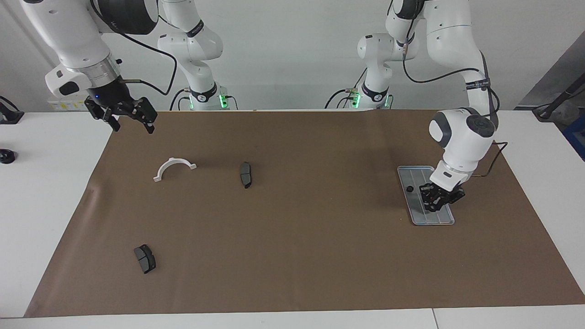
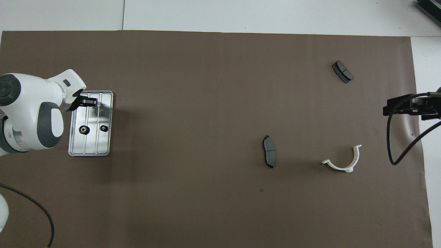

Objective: Pick bearing gear from pile to tray

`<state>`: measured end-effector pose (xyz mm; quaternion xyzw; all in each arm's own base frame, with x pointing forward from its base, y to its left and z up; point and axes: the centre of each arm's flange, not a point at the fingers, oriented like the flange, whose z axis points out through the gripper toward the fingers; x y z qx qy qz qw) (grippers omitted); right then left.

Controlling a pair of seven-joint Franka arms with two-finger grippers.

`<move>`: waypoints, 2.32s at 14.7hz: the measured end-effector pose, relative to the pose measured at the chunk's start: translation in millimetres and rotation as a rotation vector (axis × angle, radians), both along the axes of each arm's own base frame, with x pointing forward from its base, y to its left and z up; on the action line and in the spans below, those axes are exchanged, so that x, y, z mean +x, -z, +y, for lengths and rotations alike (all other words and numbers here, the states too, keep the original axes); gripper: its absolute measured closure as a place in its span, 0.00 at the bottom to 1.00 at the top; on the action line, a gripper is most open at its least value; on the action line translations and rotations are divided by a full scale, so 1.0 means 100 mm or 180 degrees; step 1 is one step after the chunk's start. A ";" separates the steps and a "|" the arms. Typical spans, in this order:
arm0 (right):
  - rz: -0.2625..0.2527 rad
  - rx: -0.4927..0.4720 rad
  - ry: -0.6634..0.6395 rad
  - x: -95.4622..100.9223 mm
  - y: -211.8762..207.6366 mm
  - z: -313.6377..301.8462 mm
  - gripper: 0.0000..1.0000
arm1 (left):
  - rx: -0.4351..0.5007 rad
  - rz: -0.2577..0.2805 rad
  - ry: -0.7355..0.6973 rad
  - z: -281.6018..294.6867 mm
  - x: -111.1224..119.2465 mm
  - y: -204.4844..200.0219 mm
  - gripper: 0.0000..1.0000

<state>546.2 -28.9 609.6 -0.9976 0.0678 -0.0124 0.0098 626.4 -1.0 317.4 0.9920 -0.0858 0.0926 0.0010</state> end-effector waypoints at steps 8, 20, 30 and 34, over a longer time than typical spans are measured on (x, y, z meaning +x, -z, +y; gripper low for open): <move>0.0000 0.0000 0.0000 0.00 0.00 0.00 0.00 | -0.0023 -0.0016 0.0028 -0.06 0.02 -0.17 0.00; 0.0000 0.0000 0.0000 0.00 0.00 0.00 0.00 | -0.0073 0.0297 0.0205 -0.20 -0.69 -2.64 0.00; 0.0000 0.0000 0.0000 0.00 0.00 0.00 0.00 | -0.0061 0.0783 0.0237 -0.22 -0.80 -3.09 0.00; 0.0000 0.0000 0.0000 0.00 0.00 0.00 0.00 | -0.0071 0.0785 0.0112 -0.21 -0.86 -3.14 0.00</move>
